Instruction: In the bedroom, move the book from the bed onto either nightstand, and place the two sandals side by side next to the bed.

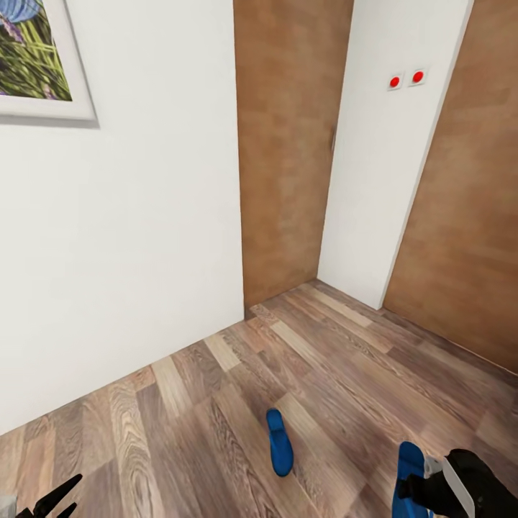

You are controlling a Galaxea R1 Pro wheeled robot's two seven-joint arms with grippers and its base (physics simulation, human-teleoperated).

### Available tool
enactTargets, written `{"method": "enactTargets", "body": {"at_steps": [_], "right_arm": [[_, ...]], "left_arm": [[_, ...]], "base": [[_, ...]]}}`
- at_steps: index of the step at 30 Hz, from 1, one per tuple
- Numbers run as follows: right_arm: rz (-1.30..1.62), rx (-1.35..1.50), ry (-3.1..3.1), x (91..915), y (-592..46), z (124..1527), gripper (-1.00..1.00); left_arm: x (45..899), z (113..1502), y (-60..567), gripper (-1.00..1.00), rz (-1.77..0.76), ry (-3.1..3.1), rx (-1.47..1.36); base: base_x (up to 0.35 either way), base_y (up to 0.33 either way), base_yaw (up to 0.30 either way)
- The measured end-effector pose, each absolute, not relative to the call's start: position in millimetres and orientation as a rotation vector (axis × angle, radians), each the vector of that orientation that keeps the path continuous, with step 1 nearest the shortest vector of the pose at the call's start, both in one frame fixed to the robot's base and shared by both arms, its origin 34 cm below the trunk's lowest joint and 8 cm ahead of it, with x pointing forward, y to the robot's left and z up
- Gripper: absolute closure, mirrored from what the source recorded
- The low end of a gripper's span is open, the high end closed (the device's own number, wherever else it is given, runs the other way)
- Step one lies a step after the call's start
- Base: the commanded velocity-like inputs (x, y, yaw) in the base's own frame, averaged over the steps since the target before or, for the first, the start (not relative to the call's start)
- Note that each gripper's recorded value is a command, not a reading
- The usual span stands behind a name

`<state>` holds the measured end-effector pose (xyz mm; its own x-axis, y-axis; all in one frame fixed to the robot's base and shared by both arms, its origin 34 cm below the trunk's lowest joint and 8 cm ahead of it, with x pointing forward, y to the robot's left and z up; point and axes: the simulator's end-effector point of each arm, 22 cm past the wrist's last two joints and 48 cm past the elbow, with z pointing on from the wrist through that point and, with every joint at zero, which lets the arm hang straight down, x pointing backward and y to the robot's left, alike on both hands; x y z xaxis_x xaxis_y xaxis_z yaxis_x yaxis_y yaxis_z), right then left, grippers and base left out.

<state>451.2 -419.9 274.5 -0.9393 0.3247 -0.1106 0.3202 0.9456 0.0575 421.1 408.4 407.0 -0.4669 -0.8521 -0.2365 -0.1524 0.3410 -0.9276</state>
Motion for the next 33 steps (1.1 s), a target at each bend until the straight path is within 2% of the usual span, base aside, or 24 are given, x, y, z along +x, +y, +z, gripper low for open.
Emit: {"method": "enactTargets", "body": {"at_steps": [14, 33], "right_arm": [[0.069, 0.509, 2.977, 451.6, -419.9, 274.8, 1.00], [0.069, 0.508, 2.979, 451.1, -418.2, 273.7, 1.00]], "left_arm": [[421.3, 407.0, 407.6, -1.00, -1.168, 1.845, -0.883], [421.2, 405.4, 406.8, -1.00, -1.163, 1.849, -0.883]], "base": [[0.285, -0.105, 0.000], [0.023, -0.012, 0.000]]}}
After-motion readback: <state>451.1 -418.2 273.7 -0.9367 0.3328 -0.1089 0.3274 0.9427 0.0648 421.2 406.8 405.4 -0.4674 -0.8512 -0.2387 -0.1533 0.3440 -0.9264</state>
